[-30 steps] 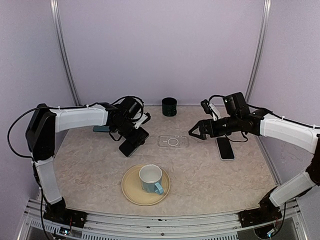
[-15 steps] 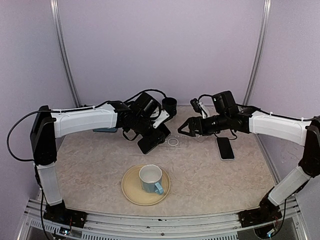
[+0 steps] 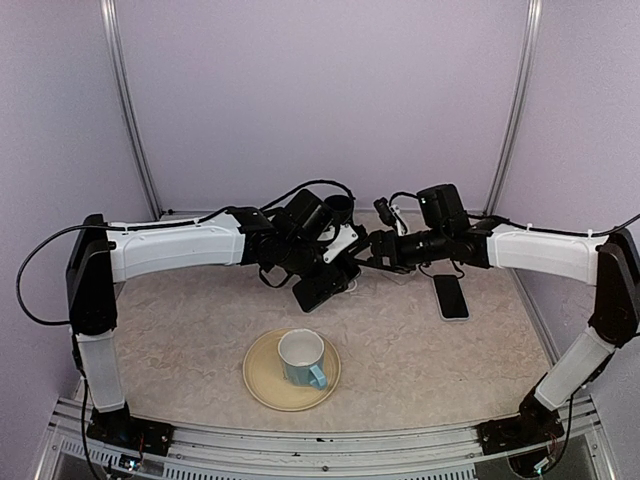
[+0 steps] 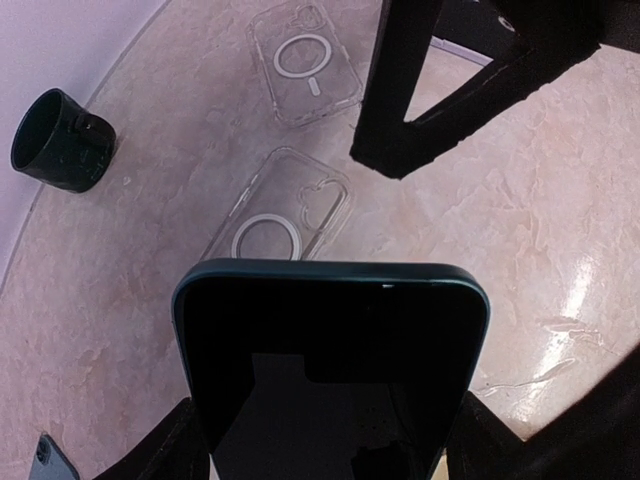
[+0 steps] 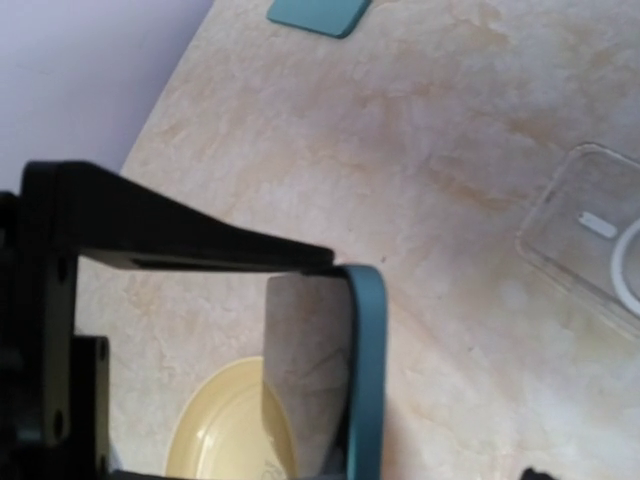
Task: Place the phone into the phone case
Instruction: Pass from the left arm to the right, then pass from the right arm to the left, then install the phone on the phone case.
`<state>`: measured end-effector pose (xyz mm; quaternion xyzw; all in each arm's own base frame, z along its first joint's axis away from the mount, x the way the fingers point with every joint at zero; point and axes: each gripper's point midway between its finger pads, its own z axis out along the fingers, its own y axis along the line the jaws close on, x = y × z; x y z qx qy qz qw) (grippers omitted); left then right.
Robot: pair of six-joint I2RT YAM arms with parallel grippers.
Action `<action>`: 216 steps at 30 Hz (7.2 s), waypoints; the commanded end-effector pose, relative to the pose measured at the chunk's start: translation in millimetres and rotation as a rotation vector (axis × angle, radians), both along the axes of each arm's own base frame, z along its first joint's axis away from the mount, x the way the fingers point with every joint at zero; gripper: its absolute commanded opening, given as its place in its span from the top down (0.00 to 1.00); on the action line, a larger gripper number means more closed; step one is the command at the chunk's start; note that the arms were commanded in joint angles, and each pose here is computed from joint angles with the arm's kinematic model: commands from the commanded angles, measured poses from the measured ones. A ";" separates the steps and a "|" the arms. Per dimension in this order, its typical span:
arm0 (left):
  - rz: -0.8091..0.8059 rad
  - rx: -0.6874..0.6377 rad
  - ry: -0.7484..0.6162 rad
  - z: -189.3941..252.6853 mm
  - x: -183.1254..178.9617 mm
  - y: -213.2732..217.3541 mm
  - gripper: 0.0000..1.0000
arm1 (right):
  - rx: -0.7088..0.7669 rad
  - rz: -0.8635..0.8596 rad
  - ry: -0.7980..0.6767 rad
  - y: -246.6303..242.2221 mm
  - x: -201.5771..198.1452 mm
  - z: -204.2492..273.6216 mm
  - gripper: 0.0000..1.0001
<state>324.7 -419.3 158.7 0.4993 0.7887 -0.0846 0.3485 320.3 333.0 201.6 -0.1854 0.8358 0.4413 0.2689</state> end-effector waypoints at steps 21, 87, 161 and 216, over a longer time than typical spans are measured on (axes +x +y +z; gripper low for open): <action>-0.078 -0.123 -0.120 55.2 -17.5 -34.2 0.67 | 0.078 0.051 0.071 20.6 -3.4 -9.8 0.43; -0.050 -0.968 0.330 149.6 -7.1 2.7 0.06 | 0.427 0.001 -0.466 -59.2 -14.6 145.8 1.00; 0.092 -0.980 0.535 109.8 48.9 25.0 1.00 | 0.287 -0.147 -0.299 -71.5 36.9 67.4 0.19; 0.349 -0.801 1.121 -39.5 121.4 18.2 1.00 | -0.111 -0.151 -0.027 -33.1 97.2 -125.2 0.09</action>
